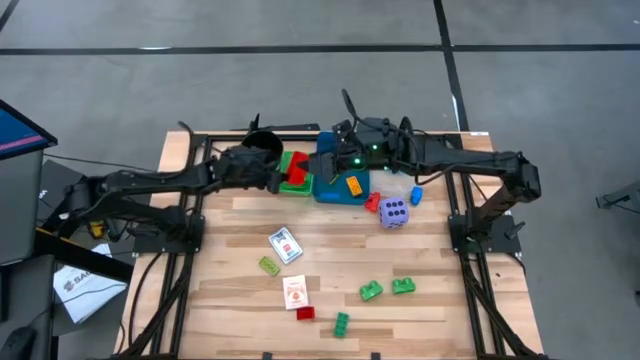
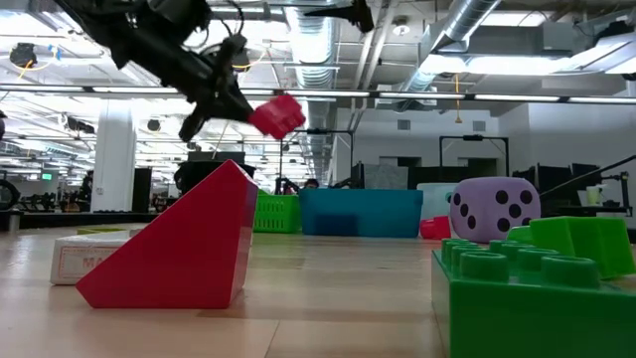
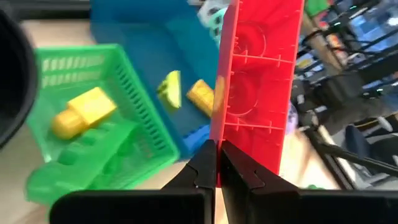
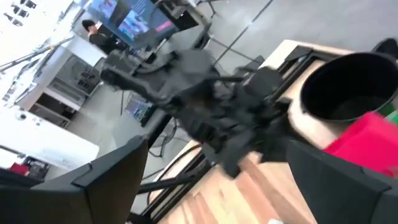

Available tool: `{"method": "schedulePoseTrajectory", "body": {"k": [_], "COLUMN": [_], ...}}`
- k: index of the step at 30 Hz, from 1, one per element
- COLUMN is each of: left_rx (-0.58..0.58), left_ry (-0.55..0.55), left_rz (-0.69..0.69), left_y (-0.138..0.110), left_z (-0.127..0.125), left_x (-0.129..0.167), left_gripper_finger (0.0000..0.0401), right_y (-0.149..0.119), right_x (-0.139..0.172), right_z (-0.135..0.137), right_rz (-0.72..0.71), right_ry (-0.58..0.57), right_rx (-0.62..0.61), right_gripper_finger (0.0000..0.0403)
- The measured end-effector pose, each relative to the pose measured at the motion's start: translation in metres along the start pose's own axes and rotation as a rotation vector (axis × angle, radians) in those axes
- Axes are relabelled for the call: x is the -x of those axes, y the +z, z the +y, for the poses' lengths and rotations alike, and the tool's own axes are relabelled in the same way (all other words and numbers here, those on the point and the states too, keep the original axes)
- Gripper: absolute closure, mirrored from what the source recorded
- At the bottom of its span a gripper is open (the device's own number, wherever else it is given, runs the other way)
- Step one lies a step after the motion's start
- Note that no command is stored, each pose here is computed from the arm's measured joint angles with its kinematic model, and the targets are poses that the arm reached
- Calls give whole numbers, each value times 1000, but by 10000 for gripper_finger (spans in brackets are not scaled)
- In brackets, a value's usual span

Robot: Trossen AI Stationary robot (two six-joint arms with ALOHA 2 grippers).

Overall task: Pick & Place Toys
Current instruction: Put the large stud red game piece into the green bin

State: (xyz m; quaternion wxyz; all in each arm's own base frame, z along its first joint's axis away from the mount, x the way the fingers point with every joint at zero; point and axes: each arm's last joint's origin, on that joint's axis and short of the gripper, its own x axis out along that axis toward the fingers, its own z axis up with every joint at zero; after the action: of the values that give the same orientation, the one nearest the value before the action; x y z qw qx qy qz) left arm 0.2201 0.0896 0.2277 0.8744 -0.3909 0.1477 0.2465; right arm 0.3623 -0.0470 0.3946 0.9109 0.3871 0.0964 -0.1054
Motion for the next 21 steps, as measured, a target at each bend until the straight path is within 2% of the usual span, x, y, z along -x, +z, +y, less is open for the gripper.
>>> {"method": "schedulePoseTrajectory", "body": {"k": [13,21], "left_rx": [62,71], "left_ry": [115,181], "left_rz": [3,31], "left_y": [11,5], "left_z": [32,41], "left_x": [-16,-28], "left_gripper_finger": [399,375], "right_y": [-10,-11], "right_x": [1,1], "right_z": [11,12], "right_rz": [24,63], "right_ry": [31,68], "right_rx": [15,34], "right_gripper_finger": [26,26]}}
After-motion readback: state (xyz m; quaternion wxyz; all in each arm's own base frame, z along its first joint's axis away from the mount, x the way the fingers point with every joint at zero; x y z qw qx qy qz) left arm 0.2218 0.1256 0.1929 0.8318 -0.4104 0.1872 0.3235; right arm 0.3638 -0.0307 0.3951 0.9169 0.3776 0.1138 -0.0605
